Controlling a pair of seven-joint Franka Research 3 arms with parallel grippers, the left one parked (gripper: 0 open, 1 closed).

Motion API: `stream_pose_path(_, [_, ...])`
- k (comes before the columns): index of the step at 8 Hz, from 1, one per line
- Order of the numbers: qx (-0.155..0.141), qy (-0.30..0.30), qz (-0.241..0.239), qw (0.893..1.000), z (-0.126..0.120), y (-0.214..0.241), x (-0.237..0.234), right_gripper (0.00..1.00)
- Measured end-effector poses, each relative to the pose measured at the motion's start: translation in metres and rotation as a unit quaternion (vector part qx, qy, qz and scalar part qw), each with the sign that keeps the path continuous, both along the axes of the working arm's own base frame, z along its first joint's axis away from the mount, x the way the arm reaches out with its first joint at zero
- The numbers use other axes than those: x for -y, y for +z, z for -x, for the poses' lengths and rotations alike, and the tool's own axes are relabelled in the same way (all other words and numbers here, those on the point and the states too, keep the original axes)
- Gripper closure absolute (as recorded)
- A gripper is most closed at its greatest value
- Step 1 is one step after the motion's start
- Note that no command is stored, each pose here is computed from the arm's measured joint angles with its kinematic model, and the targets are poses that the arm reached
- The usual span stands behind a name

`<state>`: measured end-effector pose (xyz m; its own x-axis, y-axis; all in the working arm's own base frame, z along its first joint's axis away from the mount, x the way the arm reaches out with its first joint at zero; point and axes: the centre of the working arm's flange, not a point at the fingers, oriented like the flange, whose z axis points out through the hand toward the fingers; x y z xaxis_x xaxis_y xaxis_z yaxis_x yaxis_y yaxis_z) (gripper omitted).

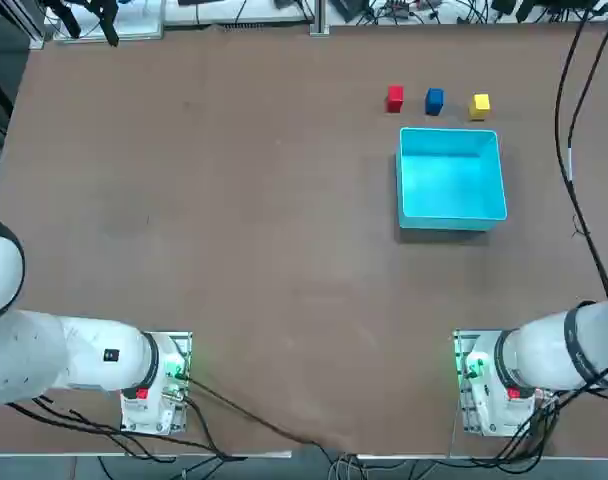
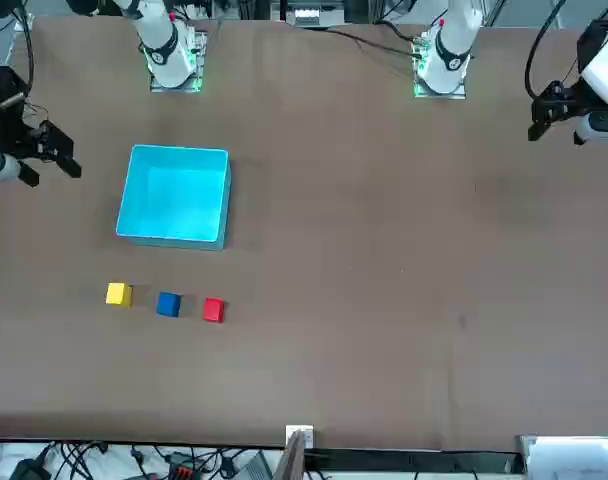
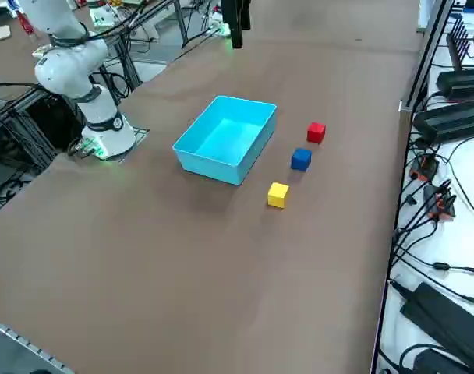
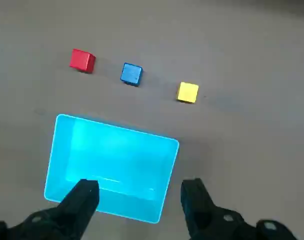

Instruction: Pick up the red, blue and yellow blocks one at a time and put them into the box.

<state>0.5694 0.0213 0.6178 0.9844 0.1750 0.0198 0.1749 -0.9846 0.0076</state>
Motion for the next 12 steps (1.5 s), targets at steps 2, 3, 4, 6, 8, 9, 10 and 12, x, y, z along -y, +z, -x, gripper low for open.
stream_pose_path(2, [-0.004, 0.003, 0.0, 1.0, -0.002, -0.004, -0.003, 0.0])
stream_pose_path(3, [-0.008, 0.004, 0.0, 1.0, -0.007, -0.012, -0.01, 0.0])
stream_pose_path(4, [-0.013, 0.006, 0.001, 1.0, -0.018, -0.029, -0.026, 0.0])
stream_pose_path(6, [-0.022, 0.016, 0.004, 1.0, -0.057, -0.094, -0.08, 0.0])
stream_pose_path(8, [-0.006, 0.002, 0.003, 1.0, -0.096, -0.177, -0.122, 0.0])
stream_pose_path(9, [0.008, -0.012, 0.0, 1.0, -0.111, -0.217, -0.139, 0.0])
stream_pose_path(10, [0.024, -0.02, -0.004, 1.0, -0.121, -0.253, -0.159, 0.0])
stream_pose_path(12, [0.03, -0.016, -0.007, 0.999, -0.133, -0.307, -0.205, 0.0])
